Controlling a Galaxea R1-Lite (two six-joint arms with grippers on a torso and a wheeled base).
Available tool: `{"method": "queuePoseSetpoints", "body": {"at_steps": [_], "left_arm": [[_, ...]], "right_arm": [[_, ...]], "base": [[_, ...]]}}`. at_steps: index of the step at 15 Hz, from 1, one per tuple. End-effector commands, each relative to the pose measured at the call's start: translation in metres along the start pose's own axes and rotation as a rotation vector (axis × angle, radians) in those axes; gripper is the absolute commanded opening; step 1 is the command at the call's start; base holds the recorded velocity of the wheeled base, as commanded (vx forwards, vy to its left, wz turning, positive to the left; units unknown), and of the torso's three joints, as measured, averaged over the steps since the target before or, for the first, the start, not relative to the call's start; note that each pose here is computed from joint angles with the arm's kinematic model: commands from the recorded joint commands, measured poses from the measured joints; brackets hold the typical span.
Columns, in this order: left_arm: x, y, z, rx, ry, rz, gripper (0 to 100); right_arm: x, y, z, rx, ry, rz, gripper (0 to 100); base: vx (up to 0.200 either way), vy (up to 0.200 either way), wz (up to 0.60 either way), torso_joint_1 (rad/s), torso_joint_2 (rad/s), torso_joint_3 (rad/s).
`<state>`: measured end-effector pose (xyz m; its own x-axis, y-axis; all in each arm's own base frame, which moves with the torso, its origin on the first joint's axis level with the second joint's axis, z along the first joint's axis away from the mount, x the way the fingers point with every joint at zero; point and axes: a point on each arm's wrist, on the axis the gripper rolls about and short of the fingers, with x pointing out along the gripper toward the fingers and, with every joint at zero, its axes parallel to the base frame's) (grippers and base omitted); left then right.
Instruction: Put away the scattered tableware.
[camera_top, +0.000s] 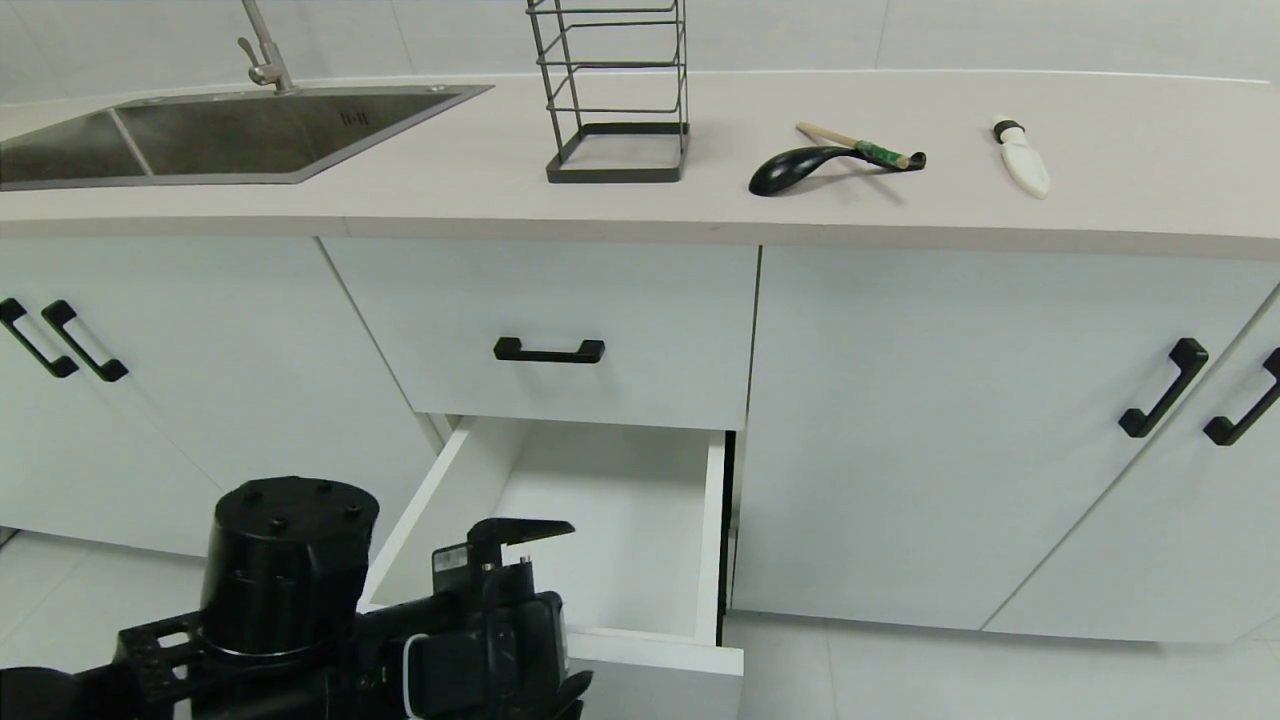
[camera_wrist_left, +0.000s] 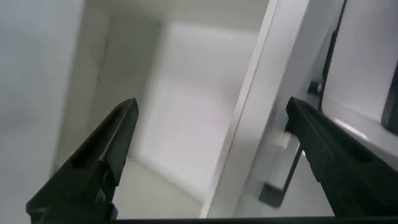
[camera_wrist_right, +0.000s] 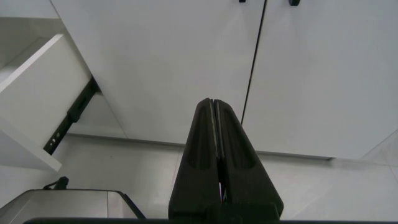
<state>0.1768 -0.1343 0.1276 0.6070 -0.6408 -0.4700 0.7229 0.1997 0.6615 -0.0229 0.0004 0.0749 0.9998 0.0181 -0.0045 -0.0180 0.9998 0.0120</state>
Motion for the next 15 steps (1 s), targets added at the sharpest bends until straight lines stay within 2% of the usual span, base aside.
{"method": "queuePoseSetpoints", "body": {"at_steps": [1, 2, 3, 4, 5, 6, 7, 8, 9, 10, 11, 12, 13, 14, 15], "left_arm": [[-0.036, 0.039, 0.071, 0.029, -0.247, 0.171, 100], [-0.056, 0.067, 0.091, -0.049, -0.287, 0.297, 100], [-0.075, 0.094, 0.098, -0.171, -0.313, 0.411, 100], [-0.093, 0.117, 0.099, -0.278, -0.351, 0.499, 100], [-0.115, 0.137, 0.093, -0.363, -0.403, 0.571, 100], [-0.139, 0.148, 0.085, -0.412, -0.464, 0.591, 100], [-0.16, 0.155, 0.071, -0.417, -0.483, 0.612, 100], [-0.176, 0.155, 0.061, -0.393, -0.49, 0.616, 100], [-0.188, 0.145, 0.055, -0.369, -0.51, 0.604, 100], [-0.195, 0.129, 0.053, -0.358, -0.537, 0.605, 100], [-0.198, 0.106, 0.048, -0.362, -0.558, 0.611, 100], [-0.204, 0.072, 0.041, -0.364, -0.571, 0.615, 100], [-0.207, 0.044, 0.034, -0.374, -0.569, 0.612, 100], [-0.211, 0.014, 0.027, -0.398, -0.569, 0.613, 100], [-0.214, -0.006, 0.021, -0.447, -0.563, 0.639, 100]], "right_arm": [[0.0, 0.0, 0.0, 0.0, 0.002, 0.0, 0], [0.0, 0.0, 0.0, 0.0, 0.002, 0.0, 0], [0.0, 0.0, 0.0, 0.0, 0.002, 0.0, 0], [0.0, 0.0, 0.0, 0.0, 0.002, 0.0, 0], [0.0, 0.0, 0.0, 0.0, 0.002, 0.0, 0], [0.0, 0.0, 0.0, 0.0, 0.002, 0.0, 0], [0.0, 0.0, 0.0, 0.0, 0.002, 0.0, 0], [0.0, 0.0, 0.0, 0.0, 0.002, 0.0, 0], [0.0, 0.0, 0.0, 0.0, 0.002, 0.0, 0], [0.0, 0.0, 0.0, 0.0, 0.002, 0.0, 0], [0.0, 0.0, 0.0, 0.0, 0.002, 0.0, 0], [0.0, 0.0, 0.0, 0.0, 0.002, 0.0, 0], [0.0, 0.0, 0.0, 0.0, 0.002, 0.0, 0], [0.0, 0.0, 0.0, 0.0, 0.002, 0.0, 0], [0.0, 0.0, 0.0, 0.0, 0.002, 0.0, 0]], "base": [[0.0, 0.0, 0.0, 0.0, 0.0, 0.0], [0.0, 0.0, 0.0, 0.0, 0.0, 0.0], [0.0, 0.0, 0.0, 0.0, 0.0, 0.0], [0.0, 0.0, 0.0, 0.0, 0.0, 0.0], [0.0, 0.0, 0.0, 0.0, 0.0, 0.0], [0.0, 0.0, 0.0, 0.0, 0.0, 0.0], [0.0, 0.0, 0.0, 0.0, 0.0, 0.0], [0.0, 0.0, 0.0, 0.0, 0.0, 0.0], [0.0, 0.0, 0.0, 0.0, 0.0, 0.0], [0.0, 0.0, 0.0, 0.0, 0.0, 0.0], [0.0, 0.0, 0.0, 0.0, 0.0, 0.0], [0.0, 0.0, 0.0, 0.0, 0.0, 0.0], [0.0, 0.0, 0.0, 0.0, 0.0, 0.0], [0.0, 0.0, 0.0, 0.0, 0.0, 0.0], [0.0, 0.0, 0.0, 0.0, 0.0, 0.0]]}}
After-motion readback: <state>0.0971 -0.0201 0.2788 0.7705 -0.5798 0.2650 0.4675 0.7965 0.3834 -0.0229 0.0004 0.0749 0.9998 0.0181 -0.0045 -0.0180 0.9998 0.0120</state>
